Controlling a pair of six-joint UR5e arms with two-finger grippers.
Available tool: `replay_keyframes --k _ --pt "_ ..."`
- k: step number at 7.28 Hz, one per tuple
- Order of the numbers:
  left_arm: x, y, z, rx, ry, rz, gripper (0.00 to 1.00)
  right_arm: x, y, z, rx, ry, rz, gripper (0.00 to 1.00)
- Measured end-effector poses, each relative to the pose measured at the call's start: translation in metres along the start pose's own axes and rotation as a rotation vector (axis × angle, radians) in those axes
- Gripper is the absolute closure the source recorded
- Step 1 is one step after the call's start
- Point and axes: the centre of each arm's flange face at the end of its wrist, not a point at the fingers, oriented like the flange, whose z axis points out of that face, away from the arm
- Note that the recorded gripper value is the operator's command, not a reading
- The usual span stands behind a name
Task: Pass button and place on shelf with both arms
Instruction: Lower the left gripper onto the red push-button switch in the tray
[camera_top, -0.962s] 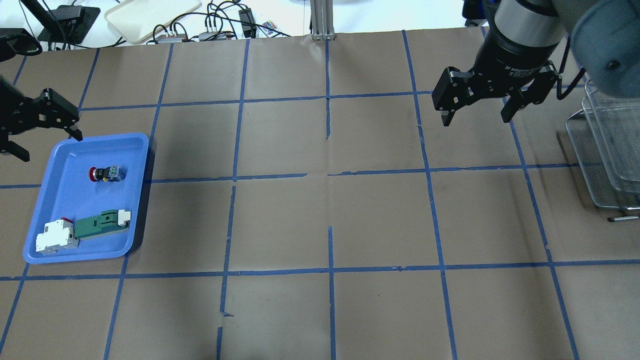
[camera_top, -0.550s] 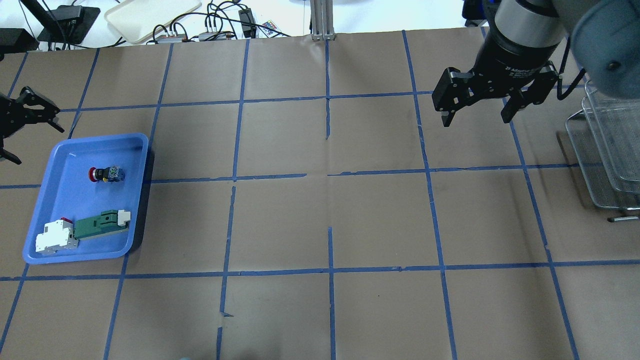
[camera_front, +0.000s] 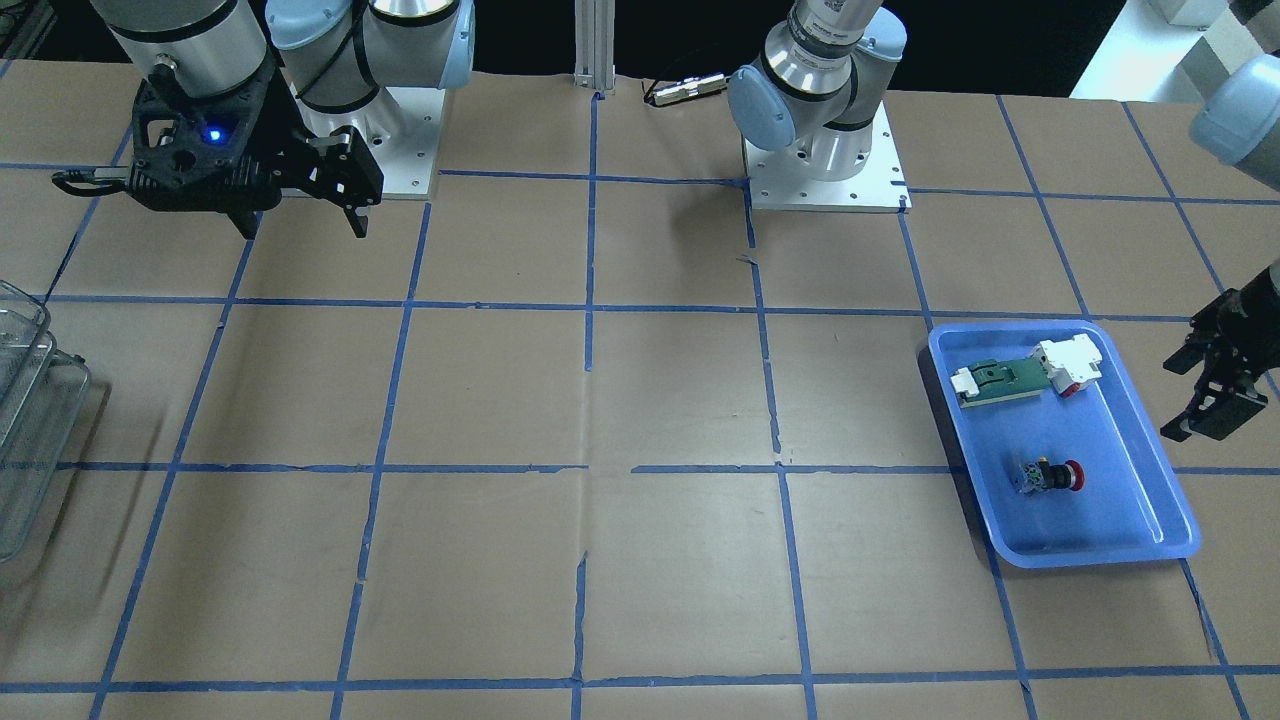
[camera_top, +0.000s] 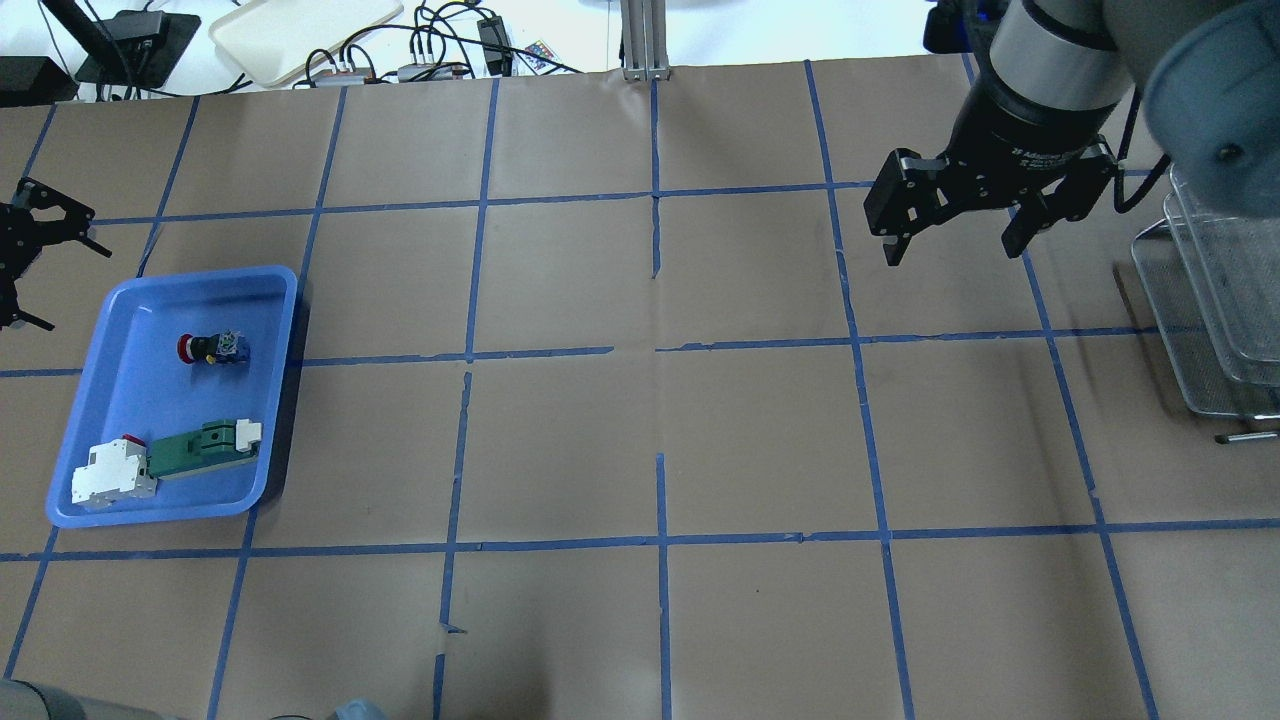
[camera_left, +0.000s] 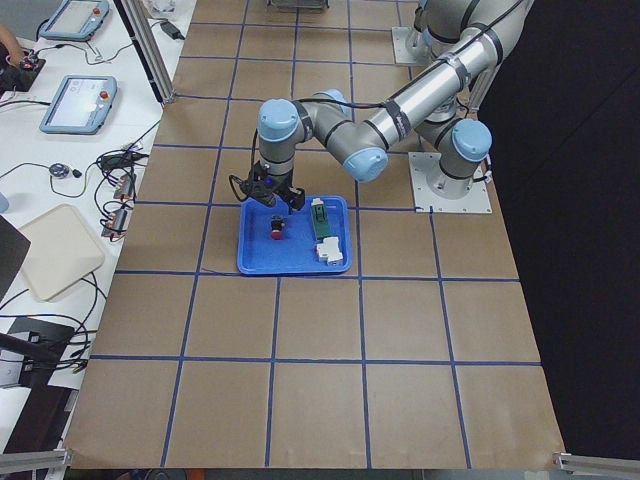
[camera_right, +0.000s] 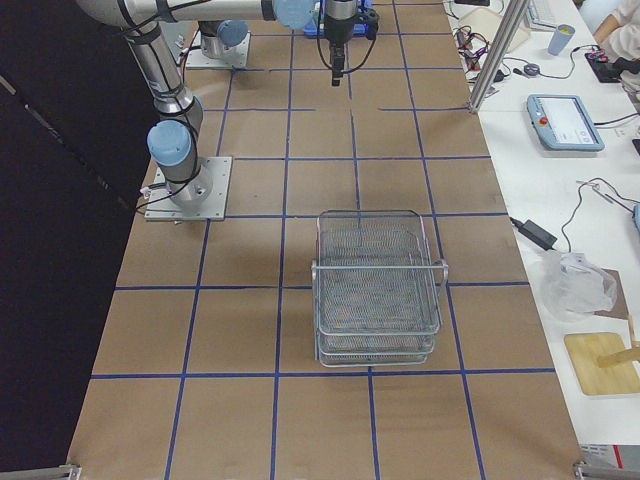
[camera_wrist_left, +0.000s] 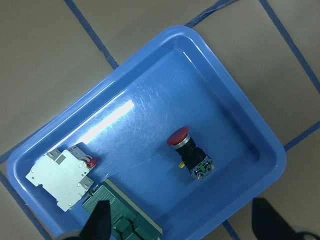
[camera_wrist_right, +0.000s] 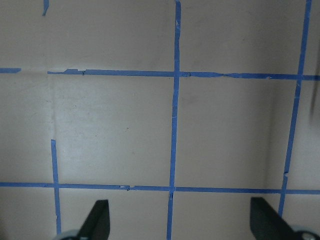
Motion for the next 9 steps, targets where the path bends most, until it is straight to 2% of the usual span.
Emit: replay_keyframes --k 3,4,6,9 --pt "-0.014 -0.03 0.054 -0.176 0.1 -0.236 0.0 0.0 0.001 0.0 0.0 -0.001 -0.001 0.0" --pt "-0.021 -0.04 0.069 -0.218 0.117 -0.298 0.0 0.0 0.001 0.0 0.0 0.0 -0.001 0.0" --pt "-0.026 -0.048 0.099 -0.275 0.101 -0.395 0.0 0.0 0.001 0.0 0.0 0.0 -0.001 0.0" --pt "-0.026 -0.054 0.139 -0.343 0.08 -0.459 0.0 0.0 0.0 0.001 -0.001 0.0 0.001 0.0"
